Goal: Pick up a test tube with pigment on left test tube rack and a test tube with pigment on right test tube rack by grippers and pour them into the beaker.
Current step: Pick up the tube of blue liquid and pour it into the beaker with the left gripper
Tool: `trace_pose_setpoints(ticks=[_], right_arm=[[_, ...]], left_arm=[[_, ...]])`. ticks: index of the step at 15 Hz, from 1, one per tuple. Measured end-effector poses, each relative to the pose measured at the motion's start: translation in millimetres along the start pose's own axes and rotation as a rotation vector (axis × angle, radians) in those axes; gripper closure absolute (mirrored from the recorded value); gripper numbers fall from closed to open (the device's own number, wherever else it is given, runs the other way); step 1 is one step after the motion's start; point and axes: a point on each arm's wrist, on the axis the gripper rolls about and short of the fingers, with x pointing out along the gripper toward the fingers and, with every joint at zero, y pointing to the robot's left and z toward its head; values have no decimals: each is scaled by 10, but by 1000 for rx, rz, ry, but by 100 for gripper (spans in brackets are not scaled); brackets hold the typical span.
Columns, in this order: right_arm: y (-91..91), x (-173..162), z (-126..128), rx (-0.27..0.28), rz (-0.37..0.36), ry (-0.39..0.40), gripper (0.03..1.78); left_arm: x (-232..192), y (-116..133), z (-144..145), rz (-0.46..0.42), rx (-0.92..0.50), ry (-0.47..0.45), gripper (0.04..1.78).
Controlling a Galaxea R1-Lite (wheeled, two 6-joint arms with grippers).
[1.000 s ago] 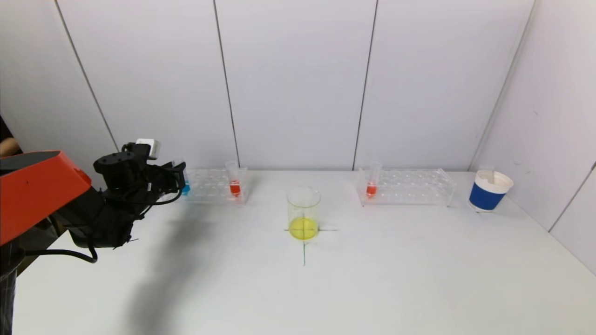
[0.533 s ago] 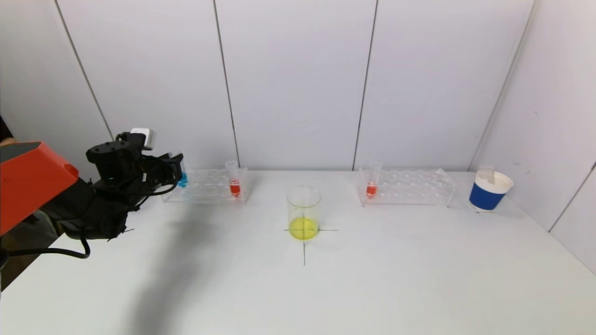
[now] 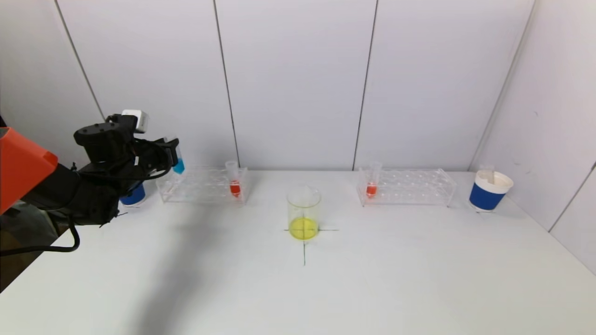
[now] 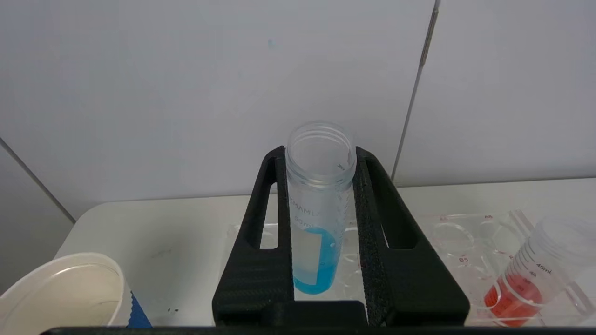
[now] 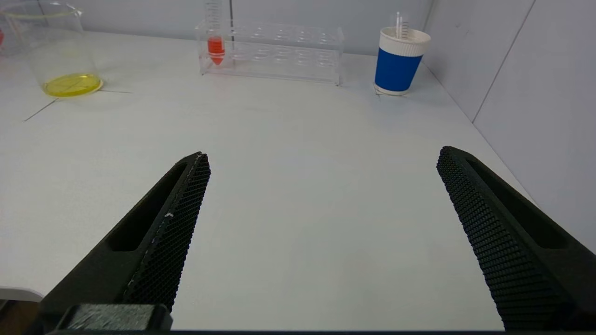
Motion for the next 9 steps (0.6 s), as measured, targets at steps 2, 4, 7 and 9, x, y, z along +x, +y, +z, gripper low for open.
trace_pose_setpoints(ticks=[2,4,7,9], right_arm=[[0,0,0,0,0,0,4],[0,0,0,0,0,0,4],[0,0,0,0,0,0,4],[0,0,0,0,0,0,4]], left_arm=[[5,-22,100,-4,0,-5,140],[9,-52,223,-9,1,-16,140],[0,-116,456,-23,4,-33,140],[-15,-196,640,-44,5,-40,140]])
